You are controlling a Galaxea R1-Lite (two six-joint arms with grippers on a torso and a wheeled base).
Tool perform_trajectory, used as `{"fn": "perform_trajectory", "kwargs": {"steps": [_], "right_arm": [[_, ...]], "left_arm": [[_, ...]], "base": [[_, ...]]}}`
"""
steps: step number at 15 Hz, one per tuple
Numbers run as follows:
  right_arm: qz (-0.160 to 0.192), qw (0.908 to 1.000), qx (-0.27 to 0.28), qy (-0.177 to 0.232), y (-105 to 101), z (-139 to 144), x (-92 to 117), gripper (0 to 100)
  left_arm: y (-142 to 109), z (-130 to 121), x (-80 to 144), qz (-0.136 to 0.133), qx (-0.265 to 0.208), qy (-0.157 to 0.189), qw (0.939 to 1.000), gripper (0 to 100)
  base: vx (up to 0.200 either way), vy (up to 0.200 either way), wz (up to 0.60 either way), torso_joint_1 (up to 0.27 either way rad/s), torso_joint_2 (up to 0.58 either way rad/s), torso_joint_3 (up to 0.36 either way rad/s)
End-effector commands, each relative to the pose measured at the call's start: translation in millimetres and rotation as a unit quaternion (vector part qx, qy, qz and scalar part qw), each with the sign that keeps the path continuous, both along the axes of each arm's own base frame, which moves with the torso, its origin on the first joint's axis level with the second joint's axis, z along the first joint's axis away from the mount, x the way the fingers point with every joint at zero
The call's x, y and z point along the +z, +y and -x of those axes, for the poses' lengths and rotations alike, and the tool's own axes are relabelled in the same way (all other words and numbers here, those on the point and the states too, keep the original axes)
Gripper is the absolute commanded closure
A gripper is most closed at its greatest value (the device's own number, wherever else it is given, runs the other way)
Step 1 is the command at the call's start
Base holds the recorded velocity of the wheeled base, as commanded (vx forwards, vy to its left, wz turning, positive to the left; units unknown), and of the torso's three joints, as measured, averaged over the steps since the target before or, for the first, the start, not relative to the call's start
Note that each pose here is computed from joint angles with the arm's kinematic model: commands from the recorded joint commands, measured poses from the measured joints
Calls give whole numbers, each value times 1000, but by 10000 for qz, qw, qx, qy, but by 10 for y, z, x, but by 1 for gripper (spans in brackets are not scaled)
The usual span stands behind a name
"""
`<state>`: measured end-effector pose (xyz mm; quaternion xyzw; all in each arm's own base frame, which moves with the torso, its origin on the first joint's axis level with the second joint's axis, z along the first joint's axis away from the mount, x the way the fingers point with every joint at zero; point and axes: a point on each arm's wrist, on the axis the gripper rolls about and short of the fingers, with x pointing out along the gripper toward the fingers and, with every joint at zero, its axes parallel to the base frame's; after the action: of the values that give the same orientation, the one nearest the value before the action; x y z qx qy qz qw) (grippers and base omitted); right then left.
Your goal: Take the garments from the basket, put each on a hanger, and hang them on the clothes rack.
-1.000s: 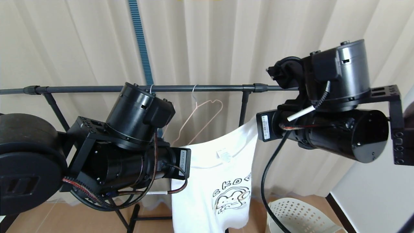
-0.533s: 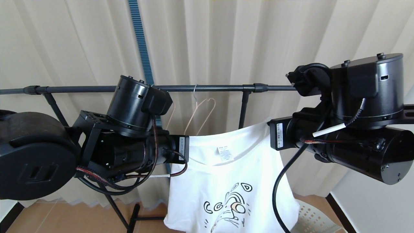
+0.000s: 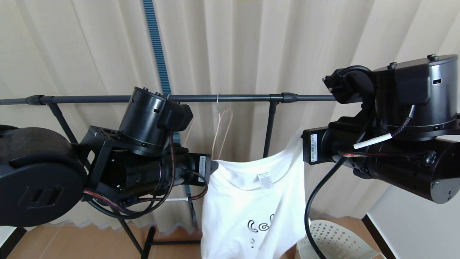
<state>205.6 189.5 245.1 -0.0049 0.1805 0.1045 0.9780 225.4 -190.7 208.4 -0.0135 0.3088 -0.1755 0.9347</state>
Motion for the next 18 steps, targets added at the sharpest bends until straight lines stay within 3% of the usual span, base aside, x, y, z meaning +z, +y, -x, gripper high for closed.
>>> {"fn": "perform_trajectory", "kwargs": {"steps": [1,9,12,16,18], "right_arm": [[-5,10000,1,-6,0,1,2,100],[-10,10000,1,-12,-3,4,4,100],[-23,10000,-2,-15,-2,4,8,100],[-21,10000,1,-22,-8,9,12,100],[-28,10000,-2,-21,-8,9,12,100]], "left_arm": [[20,52,36,41,-42,-38,10000,0],[107,23,49,55,125,-51,9999,0],[444,-157,35,-17,746,-46,9972,0],[959,-481,-89,-172,1570,127,9874,0],[1039,-588,-202,-226,1717,284,9845,0]], "base": [[0,0,0,0,0,0],[0,0,0,0,0,0],[0,0,0,0,0,0],[0,0,0,0,0,0],[0,0,0,0,0,0]]}}
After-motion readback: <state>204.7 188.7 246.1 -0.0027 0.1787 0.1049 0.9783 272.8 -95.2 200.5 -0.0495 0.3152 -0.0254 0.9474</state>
